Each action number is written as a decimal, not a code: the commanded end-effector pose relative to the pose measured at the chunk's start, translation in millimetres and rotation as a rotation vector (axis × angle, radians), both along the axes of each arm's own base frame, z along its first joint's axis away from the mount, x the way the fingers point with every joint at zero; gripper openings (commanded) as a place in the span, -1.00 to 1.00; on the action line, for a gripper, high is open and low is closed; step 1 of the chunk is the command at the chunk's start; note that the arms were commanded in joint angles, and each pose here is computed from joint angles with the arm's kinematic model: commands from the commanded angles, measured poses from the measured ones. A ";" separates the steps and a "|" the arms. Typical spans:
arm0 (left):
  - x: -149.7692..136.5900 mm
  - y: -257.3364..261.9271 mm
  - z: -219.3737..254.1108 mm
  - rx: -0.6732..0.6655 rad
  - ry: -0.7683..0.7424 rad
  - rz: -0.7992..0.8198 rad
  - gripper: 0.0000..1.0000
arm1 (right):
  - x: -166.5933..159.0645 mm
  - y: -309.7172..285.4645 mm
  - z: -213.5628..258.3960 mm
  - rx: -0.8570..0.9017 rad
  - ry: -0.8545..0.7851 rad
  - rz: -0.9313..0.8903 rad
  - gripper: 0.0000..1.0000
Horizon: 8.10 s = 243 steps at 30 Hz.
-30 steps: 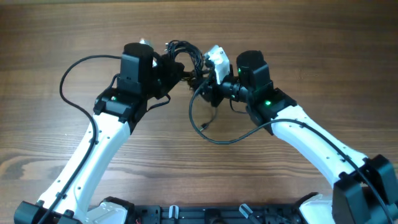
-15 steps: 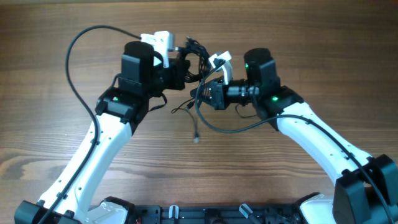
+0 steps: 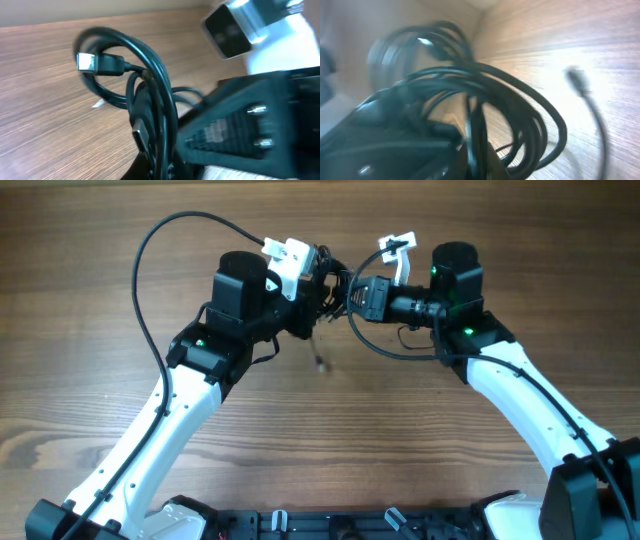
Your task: Untangle cables
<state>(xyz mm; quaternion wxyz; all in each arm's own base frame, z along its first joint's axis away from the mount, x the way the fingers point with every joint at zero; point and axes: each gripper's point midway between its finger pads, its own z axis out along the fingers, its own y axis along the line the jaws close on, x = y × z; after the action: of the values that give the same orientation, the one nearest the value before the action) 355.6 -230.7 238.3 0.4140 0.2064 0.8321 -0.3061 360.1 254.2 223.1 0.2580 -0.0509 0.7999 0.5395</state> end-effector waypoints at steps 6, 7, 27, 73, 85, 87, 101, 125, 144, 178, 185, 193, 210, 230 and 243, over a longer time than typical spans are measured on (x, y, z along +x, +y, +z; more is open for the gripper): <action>-35.8 -26.5 21.5 -0.113 -0.017 -0.273 -0.92 | -2.4 14.0 23.9 0.033 -0.085 0.008 -0.89; -32.2 -22.4 22.2 -0.115 -0.021 -0.260 -0.92 | -5.9 19.8 23.9 0.031 -0.089 0.019 -0.89; -17.4 44.1 3.1 -0.094 -0.053 -0.318 -0.92 | -37.4 -22.0 78.0 0.096 -0.233 0.150 0.75; -145.7 -23.3 46.8 -0.464 0.049 -0.919 -0.92 | 105.9 -72.1 37.3 0.122 -0.213 -0.468 -0.62; -156.0 -23.5 58.8 -0.535 0.095 -0.969 -0.92 | 126.7 -148.6 -0.3 -0.153 -0.280 -0.602 0.63; -151.4 -20.2 59.0 -0.534 0.084 -0.955 -0.92 | 124.4 -167.3 -24.1 -0.204 -0.179 -0.643 0.89; -129.2 -4.8 62.4 -0.549 0.148 -0.856 -0.92 | -29.5 -60.3 22.0 0.172 -0.571 0.481 0.99; -153.1 -26.5 62.4 -0.542 0.171 -0.952 -0.92 | 121.4 -129.4 -79.4 -0.413 -0.165 -0.602 1.00; -53.5 25.9 -66.1 0.179 0.250 -0.185 -0.92 | 30.9 -129.9 -89.9 0.049 0.380 -0.158 0.99; 3.3 114.3 -72.6 0.078 0.420 0.426 -0.31 | 3.7 39.8 -69.5 -0.042 0.281 -0.099 -0.91; -19.9 83.3 -61.2 -0.158 0.576 0.234 0.79 | 2.9 39.1 -57.2 -0.078 0.136 -0.053 -0.91; -39.7 47.0 -128.1 -0.223 0.996 0.258 0.68 | 2.7 39.2 -57.2 -0.084 0.122 -0.045 -0.91; 18.5 107.9 -131.5 -0.424 0.907 0.327 -0.92 | 12.8 -89.8 -100.2 -0.411 0.320 -0.441 -0.91; -24.2 65.6 -41.8 -0.516 0.343 -0.415 -0.85 | -20.9 -9.2 -41.2 -0.288 -0.278 0.191 0.99; -32.1 64.9 -22.9 -0.634 0.411 -0.462 -0.78 | -30.0 31.1 -120.6 -0.365 -0.255 0.349 0.47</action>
<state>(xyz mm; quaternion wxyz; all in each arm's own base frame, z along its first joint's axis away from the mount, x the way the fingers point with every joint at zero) 328.4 -166.1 193.7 0.1973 0.1688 0.7234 -0.6397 331.3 283.5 118.8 0.2568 -0.2844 0.8256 0.4142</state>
